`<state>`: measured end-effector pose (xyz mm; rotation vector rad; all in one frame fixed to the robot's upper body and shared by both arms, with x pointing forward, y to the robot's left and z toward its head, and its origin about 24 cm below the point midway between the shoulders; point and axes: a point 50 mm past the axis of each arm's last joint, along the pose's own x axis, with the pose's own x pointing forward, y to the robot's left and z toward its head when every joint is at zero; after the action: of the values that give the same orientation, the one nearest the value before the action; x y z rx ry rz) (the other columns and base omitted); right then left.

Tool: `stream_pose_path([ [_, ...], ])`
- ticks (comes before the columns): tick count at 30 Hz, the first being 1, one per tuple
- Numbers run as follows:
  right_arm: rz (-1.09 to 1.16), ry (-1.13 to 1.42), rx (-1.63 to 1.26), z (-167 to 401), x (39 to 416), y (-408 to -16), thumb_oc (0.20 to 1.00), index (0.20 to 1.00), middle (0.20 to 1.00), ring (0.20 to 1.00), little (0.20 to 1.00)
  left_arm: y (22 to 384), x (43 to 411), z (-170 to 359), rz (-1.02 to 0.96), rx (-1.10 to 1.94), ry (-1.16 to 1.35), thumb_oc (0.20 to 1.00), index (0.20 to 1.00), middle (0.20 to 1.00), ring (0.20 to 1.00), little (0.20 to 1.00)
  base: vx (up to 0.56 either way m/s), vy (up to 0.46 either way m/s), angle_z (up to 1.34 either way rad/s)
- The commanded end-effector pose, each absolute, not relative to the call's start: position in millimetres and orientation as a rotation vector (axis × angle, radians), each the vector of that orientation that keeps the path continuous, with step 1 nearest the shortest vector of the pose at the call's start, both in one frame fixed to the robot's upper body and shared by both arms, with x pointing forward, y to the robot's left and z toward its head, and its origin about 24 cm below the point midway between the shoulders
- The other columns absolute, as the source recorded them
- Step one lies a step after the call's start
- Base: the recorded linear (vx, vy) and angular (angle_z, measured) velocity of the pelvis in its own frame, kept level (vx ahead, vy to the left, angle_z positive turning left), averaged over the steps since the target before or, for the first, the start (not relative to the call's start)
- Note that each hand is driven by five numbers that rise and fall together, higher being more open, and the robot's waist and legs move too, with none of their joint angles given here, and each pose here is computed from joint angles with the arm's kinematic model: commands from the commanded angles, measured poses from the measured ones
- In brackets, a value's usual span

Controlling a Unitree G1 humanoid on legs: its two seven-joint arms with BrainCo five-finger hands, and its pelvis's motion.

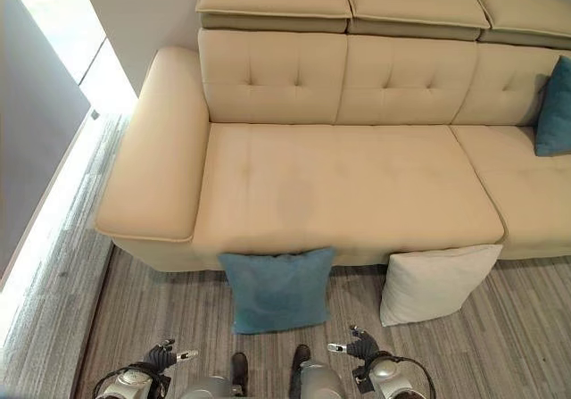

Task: Pick up all the scattered cushions and arrange them neatly on the sofa.

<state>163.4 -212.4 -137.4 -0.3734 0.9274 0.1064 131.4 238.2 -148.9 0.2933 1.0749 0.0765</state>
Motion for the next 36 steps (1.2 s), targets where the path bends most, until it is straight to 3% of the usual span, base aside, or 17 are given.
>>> stream_pose_path([
  [1, 0.115, 0.868, -0.397, -129.8, 179.2, -212.1, 1.0, 1.0, 1.0, 1.0, 1.0, 247.4, 142.8, -142.6, 0.103, 0.316, 1.036, 1.0, 1.0, 1.0, 1.0, 1.0, 0.04, -0.062, -0.09],
  [6, 0.112, 0.853, -0.421, -127.4, 181.4, -216.3, 1.0, 1.0, 1.0, 1.0, 1.0, 243.7, 151.1, -139.8, 0.11, 0.305, 0.995, 1.0, 1.0, 1.0, 1.0, 1.0, 0.02, -0.101, 0.16],
  [16, -0.018, 0.614, -0.432, -85.1, 241.7, -225.8, 1.0, 1.0, 1.0, 1.0, 1.0, 241.0, 243.4, -85.9, 0.254, 0.25, 0.644, 1.0, 1.0, 1.0, 1.0, 1.0, -0.15, -0.083, 0.22],
  [17, -0.072, 0.494, -0.459, -57.7, 271.9, -229.9, 1.0, 1.0, 1.0, 1.0, 1.0, 241.3, 271.6, -62.7, 0.296, 0.23, 0.542, 1.0, 1.0, 1.0, 1.0, 1.0, -0.16, -0.011, 0.06],
  [23, -0.156, 0.282, -0.477, -6.3, 314.5, -233.2, 1.0, 1.0, 1.0, 1.0, 1.0, 241.3, 313.0, -17.7, 0.35, 0.19, 0.359, 1.0, 1.0, 1.0, 1.0, 1.0, -0.08, 0.015, 0.01],
  [26, -0.259, 0.106, -0.48, 43.7, 342.6, -242.0, 1.0, 1.0, 1.0, 1.0, 1.0, 237.2, 344.4, 29.3, 0.376, 0.154, 0.18, 1.0, 1.0, 1.0, 1.0, 1.0, -0.11, 0.026, 0.03],
  [34, -0.31, -0.126, -0.486, 115.6, 372.1, -239.7, 1.0, 1.0, 1.0, 1.0, 1.0, 225.6, 379.4, 97.9, 0.37, 0.15, -0.025, 1.0, 1.0, 1.0, 1.0, 1.0, -0.02, 0.023, 0.03],
  [36, -0.324, -0.216, -0.501, 149.7, 381.6, -239.7, 1.0, 1.0, 1.0, 1.0, 1.0, 220.9, 392.8, 135.1, 0.368, 0.137, -0.12, 1.0, 1.0, 1.0, 1.0, 1.0, -0.02, 0.023, -0.06],
])
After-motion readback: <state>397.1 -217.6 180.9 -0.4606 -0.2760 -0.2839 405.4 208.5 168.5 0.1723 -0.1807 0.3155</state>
